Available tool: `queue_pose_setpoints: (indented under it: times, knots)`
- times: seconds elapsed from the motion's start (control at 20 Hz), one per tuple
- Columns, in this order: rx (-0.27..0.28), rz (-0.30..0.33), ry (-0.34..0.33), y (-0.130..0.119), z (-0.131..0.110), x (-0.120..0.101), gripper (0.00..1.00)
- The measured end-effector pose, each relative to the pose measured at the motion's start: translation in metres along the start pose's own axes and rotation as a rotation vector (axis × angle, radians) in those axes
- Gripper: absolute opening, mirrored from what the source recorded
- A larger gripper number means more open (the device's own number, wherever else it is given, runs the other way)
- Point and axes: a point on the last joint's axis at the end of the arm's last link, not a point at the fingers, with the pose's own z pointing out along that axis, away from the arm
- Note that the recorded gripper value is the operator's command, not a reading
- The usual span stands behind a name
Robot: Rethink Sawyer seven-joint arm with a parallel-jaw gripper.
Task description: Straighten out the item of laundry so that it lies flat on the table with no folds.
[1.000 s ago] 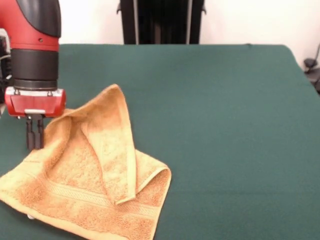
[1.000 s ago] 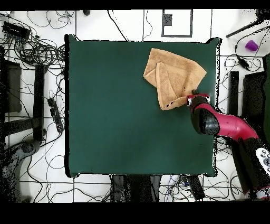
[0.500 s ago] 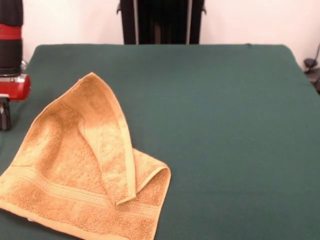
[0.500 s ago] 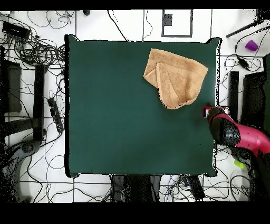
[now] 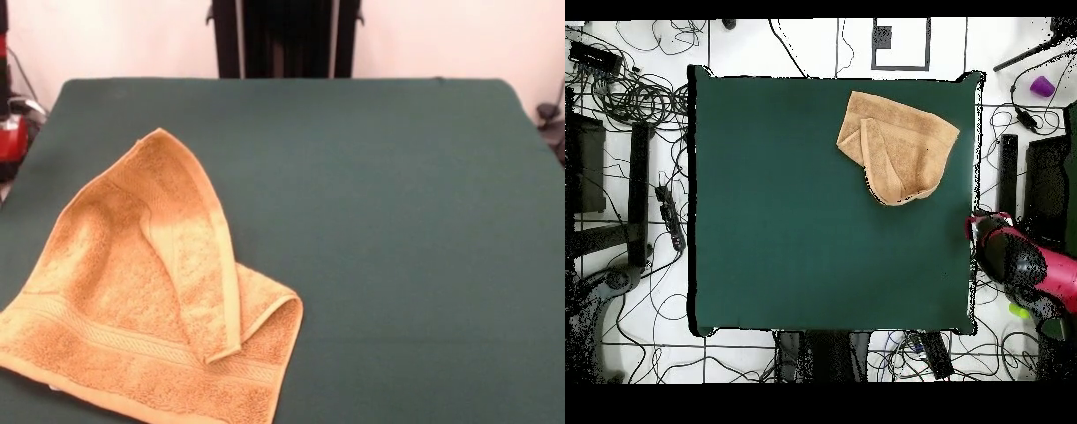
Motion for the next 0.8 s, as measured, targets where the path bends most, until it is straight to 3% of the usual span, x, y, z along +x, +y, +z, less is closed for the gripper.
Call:
queue_pose_setpoints:
  times: [0.15, 0.2, 0.45, 0.6, 0.8]
  knots:
    - [-0.041, 0.016, 0.044, -0.006, -0.003, 0.012, 0.00]
    - [-0.082, 0.054, 0.076, -0.007, -0.009, 0.017, 0.00]
    - [-0.193, 0.143, 0.126, -0.003, -0.027, 0.015, 0.00]
    - [-0.274, 0.186, 0.145, 0.006, -0.046, 0.000, 0.00]
    - [-0.345, 0.205, 0.127, 0.023, -0.072, -0.039, 0.00]
